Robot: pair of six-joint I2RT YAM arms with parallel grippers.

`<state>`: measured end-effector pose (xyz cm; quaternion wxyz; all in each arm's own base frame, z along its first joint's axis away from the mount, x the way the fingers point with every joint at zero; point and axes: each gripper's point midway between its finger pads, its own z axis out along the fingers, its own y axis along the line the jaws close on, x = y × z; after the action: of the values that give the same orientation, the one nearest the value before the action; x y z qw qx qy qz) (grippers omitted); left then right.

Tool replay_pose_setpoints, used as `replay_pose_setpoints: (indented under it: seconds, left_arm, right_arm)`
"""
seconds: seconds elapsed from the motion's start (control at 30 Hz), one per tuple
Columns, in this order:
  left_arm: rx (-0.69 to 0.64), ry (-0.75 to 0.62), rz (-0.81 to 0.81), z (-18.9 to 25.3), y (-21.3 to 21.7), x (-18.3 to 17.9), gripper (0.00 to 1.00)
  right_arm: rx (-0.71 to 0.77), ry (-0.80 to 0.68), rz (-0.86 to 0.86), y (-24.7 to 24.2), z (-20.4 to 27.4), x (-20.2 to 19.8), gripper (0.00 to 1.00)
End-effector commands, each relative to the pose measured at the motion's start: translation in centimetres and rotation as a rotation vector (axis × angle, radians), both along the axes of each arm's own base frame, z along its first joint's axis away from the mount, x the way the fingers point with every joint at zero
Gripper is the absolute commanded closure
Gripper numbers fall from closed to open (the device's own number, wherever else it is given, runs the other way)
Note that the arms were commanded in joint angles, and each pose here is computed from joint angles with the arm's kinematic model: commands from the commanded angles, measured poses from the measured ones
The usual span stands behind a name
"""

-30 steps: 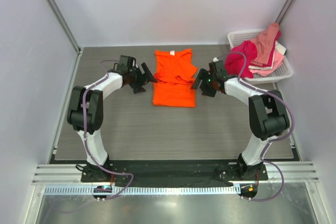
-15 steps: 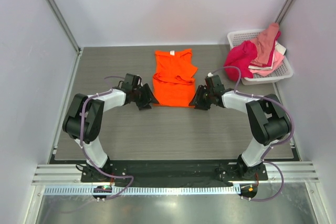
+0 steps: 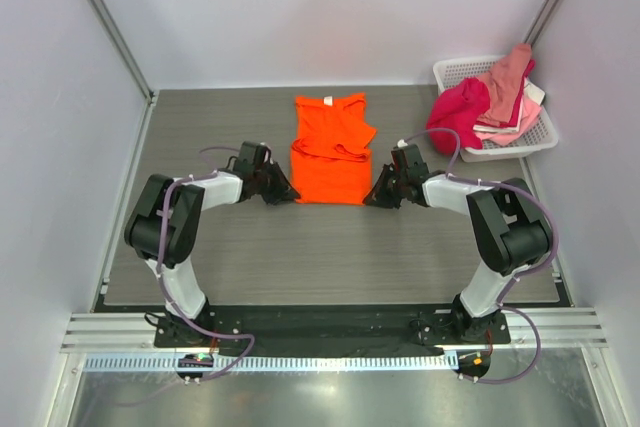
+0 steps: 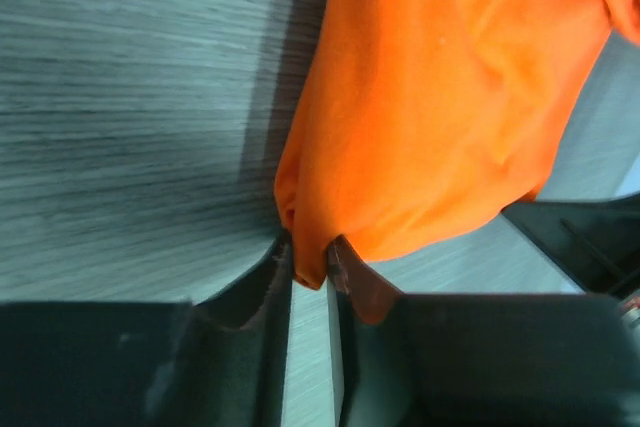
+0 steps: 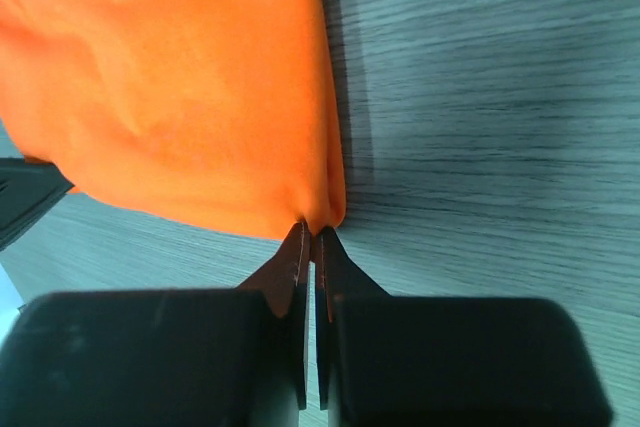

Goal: Fold and stack the t-shirts
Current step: Fold the tshirt

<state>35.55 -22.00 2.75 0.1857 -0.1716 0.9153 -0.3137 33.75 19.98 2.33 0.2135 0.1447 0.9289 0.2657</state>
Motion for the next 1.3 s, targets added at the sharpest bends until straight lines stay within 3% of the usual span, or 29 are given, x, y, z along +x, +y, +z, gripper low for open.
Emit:
replay_pose_setpoints:
  seconds: [0.0, 0.03, 0.3, 0.6, 0.83, 0.97, 1.1, 1.27]
  left_arm:
    - [-0.005, -0.056, 0.01, 0.0, -0.1, 1.2, 0.95]
    - [0.004, -0.057, 0.012, -0.1, 0.1, 1.0, 1.0]
    - [-0.042, -0.134, -0.024, 4.3, 0.6, -2.0, 1.0]
    - [-0.117, -0.252, -0.07, 14.4, 0.2, -3.7, 1.0]
    - [-0.142, -0.231, -0.122, 13.0, -0.3, -11.7, 1.0]
    - [-0.161, -0.228, -0.128, 13.0, -0.1, -15.0, 1.0]
    - [-0.188, -0.245, -0.116, 14.0, 0.4, -15.9, 1.0]
    - [-0.154, -0.241, -0.116, 14.8, -0.1, -14.0, 1.0]
  right_arm:
    - [0.011, -0.05, -0.008, 0.2, 0.9, 1.0, 0.99]
    - [0.007, -0.045, -0.008, 0.0, 0.9, 0.6, 0.99]
    - [0.024, -0.116, 0.03, -0.7, 4.3, -3.0, 0.99]
    - [0.092, -0.268, 0.05, -0.4, 14.7, -3.3, 0.99]
    - [0.155, -0.208, 0.091, -0.6, 12.3, -11.0, 0.99]
    - [0.166, -0.237, 0.09, -1.4, 13.4, -13.3, 0.99]
    - [0.135, -0.274, 0.072, -2.3, 14.6, -13.4, 0.99]
    - [0.07, -0.312, 0.062, -2.4, 16.3, -11.0, 0.99]
